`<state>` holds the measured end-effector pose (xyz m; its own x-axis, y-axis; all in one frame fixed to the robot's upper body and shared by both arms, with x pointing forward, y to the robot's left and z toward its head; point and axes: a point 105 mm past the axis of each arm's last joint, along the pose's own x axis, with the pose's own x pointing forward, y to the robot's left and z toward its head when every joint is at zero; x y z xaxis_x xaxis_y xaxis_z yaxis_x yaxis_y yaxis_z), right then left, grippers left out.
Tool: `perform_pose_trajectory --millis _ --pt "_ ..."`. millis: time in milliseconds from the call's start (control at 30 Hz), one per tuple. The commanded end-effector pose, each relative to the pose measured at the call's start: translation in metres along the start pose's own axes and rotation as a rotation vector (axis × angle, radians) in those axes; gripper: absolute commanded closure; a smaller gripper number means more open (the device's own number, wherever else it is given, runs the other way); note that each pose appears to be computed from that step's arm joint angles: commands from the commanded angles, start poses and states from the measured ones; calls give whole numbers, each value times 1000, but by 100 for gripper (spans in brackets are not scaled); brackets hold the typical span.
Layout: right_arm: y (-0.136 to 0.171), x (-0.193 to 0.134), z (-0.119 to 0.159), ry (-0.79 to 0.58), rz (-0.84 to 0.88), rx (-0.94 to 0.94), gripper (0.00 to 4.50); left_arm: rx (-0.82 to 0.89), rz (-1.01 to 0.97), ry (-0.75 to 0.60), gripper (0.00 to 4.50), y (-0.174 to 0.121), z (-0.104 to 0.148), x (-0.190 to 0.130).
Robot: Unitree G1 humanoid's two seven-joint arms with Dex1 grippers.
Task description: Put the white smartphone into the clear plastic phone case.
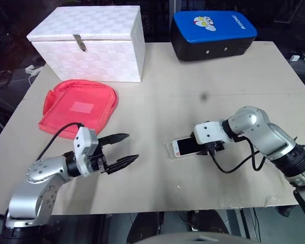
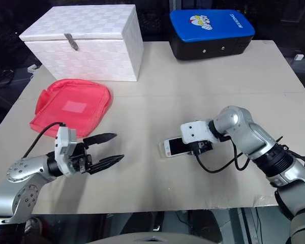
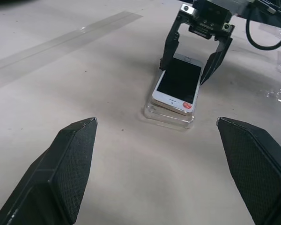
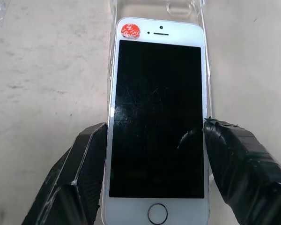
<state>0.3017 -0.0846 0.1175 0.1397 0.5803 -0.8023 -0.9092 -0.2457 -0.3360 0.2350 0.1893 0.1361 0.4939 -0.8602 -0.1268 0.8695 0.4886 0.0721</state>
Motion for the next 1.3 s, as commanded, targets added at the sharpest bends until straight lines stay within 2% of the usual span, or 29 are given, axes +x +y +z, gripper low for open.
perform_pose_trajectory --millis 33,300,567,767,800,867,1000,1133,1167,1200,1233,1300 --pt "7 3 -8 49 48 20 176 49 -7 -23 32 -3 9 4" --pt "2 3 5 2 11 -24 176 39 -14 -27 32 -6 6 7" --pt "-9 6 7 -12 -39 -92 176 48 -27 -23 32 -6 5 9" --pt "-12 8 10 -33 -14 -132 176 61 -38 -15 32 -8 4 10" --pt "-12 8 10 -37 -5 -132 71 63 -39 -13 32 -9 3 10" --pt "-14 8 11 -47 -15 -126 5 54 -46 -8 32 -10 2 11" --pt "-24 0 12 -72 -113 -79 5 51 -53 3 32 -12 -1 13" --pt "-26 -27 22 -156 -201 24 5 7 -58 26 32 -14 -7 19" --pt "-25 -34 24 -184 -233 63 27 1 -69 28 85 -15 -7 21" --pt "-22 -39 25 -207 -251 106 54 -8 -80 31 101 -17 -9 23" --pt "-14 -43 25 -221 -251 142 73 -20 -84 49 138 -17 -12 24" --pt "2 -43 23 -237 -251 210 154 -11 -95 87 219 -16 -19 28"
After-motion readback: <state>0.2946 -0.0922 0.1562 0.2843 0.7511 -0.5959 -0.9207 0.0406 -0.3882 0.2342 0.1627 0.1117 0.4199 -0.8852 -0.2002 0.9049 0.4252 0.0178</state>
